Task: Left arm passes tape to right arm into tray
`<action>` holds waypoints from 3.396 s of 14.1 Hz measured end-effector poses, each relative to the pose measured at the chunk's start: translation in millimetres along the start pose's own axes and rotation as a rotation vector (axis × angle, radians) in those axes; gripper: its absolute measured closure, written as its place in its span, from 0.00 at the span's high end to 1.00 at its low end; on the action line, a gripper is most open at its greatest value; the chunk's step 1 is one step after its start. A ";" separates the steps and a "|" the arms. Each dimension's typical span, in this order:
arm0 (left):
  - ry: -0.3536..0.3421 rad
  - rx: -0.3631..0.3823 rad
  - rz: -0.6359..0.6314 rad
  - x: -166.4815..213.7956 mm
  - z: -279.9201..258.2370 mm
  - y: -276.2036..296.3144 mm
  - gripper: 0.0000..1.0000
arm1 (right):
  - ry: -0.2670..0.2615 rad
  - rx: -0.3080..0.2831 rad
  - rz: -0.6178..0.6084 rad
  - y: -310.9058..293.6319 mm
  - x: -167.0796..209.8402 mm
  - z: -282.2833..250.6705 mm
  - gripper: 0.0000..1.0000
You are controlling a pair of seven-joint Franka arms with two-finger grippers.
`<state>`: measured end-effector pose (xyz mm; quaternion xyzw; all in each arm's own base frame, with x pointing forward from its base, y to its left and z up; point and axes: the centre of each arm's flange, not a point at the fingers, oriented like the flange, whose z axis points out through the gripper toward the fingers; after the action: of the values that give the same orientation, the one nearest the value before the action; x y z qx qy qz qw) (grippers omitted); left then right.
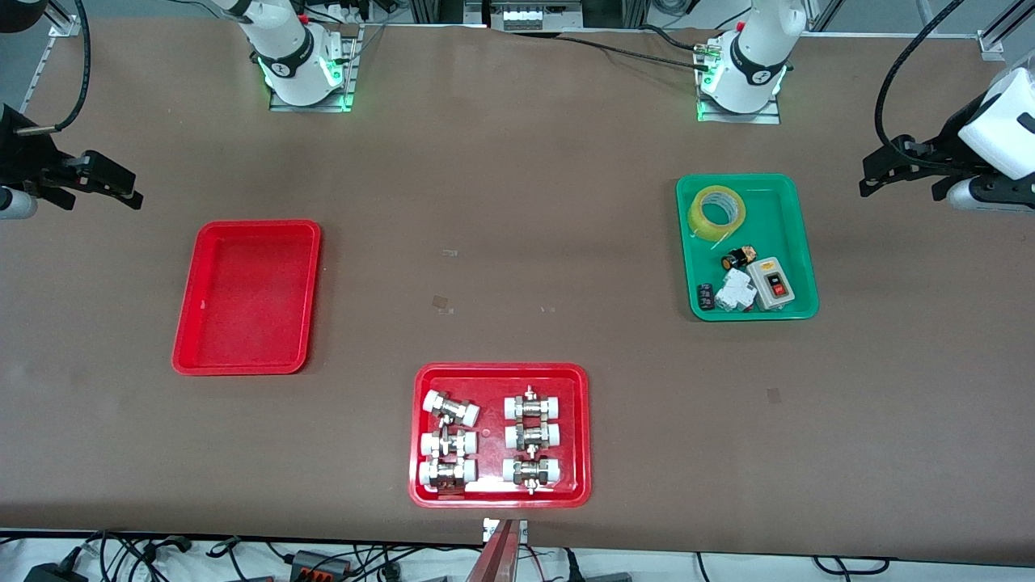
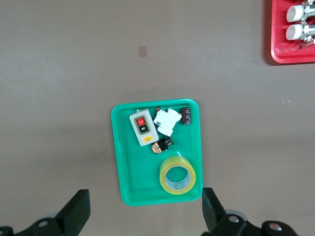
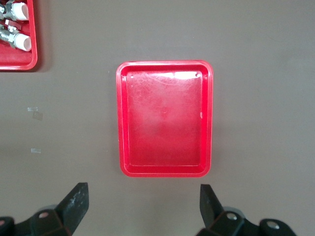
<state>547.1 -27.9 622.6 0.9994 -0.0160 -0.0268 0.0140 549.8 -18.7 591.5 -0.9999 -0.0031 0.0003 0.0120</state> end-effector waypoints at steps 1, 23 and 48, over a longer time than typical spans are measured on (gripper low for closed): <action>-0.001 0.000 0.000 0.1 0.2 0.0 1.00 | 0.000 0.000 0.000 -0.3 -0.6 -0.6 1.00; -0.367 -0.074 -0.097 -101.7 403.2 6.2 1.00 | -0.001 -0.051 -0.028 -8.4 -1.6 -2.0 1.00; -0.389 -0.108 -0.029 -36.9 335.0 52.0 0.22 | -0.015 -0.007 -0.019 -10.1 -3.3 -2.0 1.00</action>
<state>490.5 -87.7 291.7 0.9733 -0.0026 -0.2205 0.0637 546.5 -8.7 593.8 -0.9999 -0.0128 0.0075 0.0086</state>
